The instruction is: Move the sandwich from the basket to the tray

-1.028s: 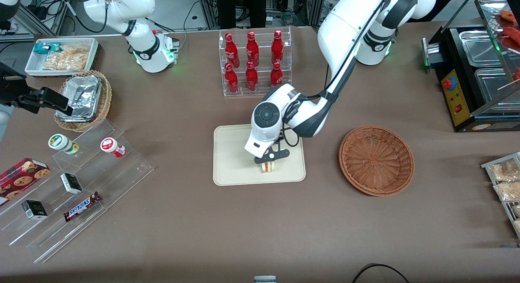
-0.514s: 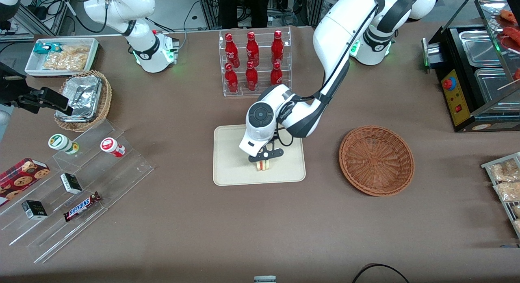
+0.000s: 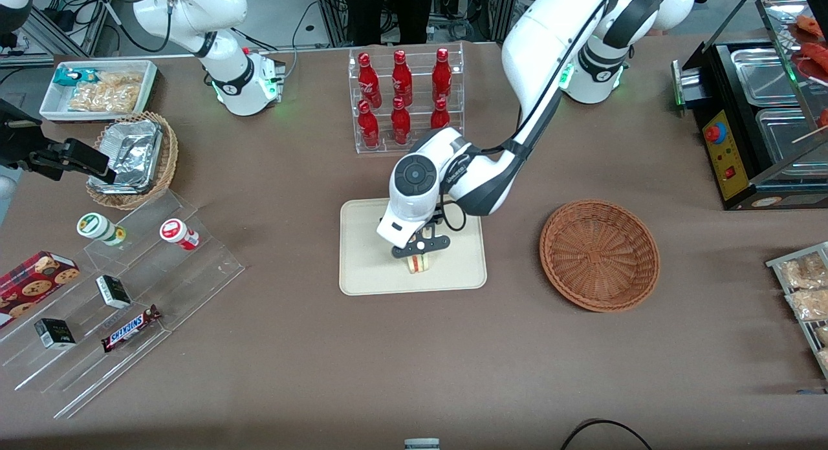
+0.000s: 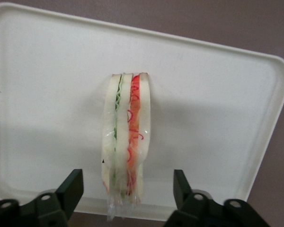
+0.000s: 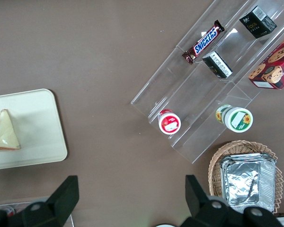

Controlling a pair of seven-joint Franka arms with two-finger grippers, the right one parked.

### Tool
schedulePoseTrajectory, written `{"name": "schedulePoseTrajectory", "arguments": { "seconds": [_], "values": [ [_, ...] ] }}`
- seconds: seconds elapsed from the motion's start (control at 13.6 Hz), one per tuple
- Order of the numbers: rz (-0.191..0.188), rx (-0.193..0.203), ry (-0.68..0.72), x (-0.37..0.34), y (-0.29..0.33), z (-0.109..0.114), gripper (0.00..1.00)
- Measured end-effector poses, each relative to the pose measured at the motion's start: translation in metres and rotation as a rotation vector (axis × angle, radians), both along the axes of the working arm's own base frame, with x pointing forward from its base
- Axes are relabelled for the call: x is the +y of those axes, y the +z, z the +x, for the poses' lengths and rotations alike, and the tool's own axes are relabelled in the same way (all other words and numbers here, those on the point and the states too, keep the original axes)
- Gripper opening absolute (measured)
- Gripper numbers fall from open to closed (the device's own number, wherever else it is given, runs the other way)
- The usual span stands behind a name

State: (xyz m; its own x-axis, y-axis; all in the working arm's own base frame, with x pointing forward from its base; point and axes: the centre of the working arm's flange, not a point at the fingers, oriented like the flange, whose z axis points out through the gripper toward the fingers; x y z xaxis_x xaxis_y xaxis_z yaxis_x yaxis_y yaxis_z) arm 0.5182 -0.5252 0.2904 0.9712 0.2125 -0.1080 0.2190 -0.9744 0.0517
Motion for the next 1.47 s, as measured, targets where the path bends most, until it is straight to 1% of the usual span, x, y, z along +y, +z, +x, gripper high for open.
{"name": "schedulePoseTrajectory", "arguments": {
  "seconds": [0.07, 0.15, 0.29, 0.44, 0.59, 0.73, 0.95, 1.1, 1.25, 1.32, 1.47],
  "values": [
    [0.009, 0.003, 0.004, 0.006, 0.014, 0.002, 0.99],
    [0.020, 0.008, 0.011, 0.014, 0.028, 0.005, 1.00],
    [0.052, 0.027, 0.032, 0.035, 0.054, 0.013, 1.00],
    [0.087, 0.048, 0.051, 0.067, 0.076, 0.026, 1.00],
    [0.098, 0.053, 0.051, 0.114, 0.100, 0.049, 1.00],
    [0.109, 0.077, 0.049, 0.166, 0.110, 0.062, 1.00],
    [0.109, 0.106, -0.008, 0.232, 0.114, 0.067, 1.00],
    [0.095, 0.119, -0.082, 0.278, 0.121, 0.066, 1.00],
    [0.086, 0.151, -0.136, 0.322, 0.135, 0.063, 1.00],
    [0.081, 0.161, -0.151, 0.341, 0.144, 0.061, 1.00],
    [0.073, 0.158, -0.155, 0.367, 0.168, 0.057, 1.00]
  ]
}}
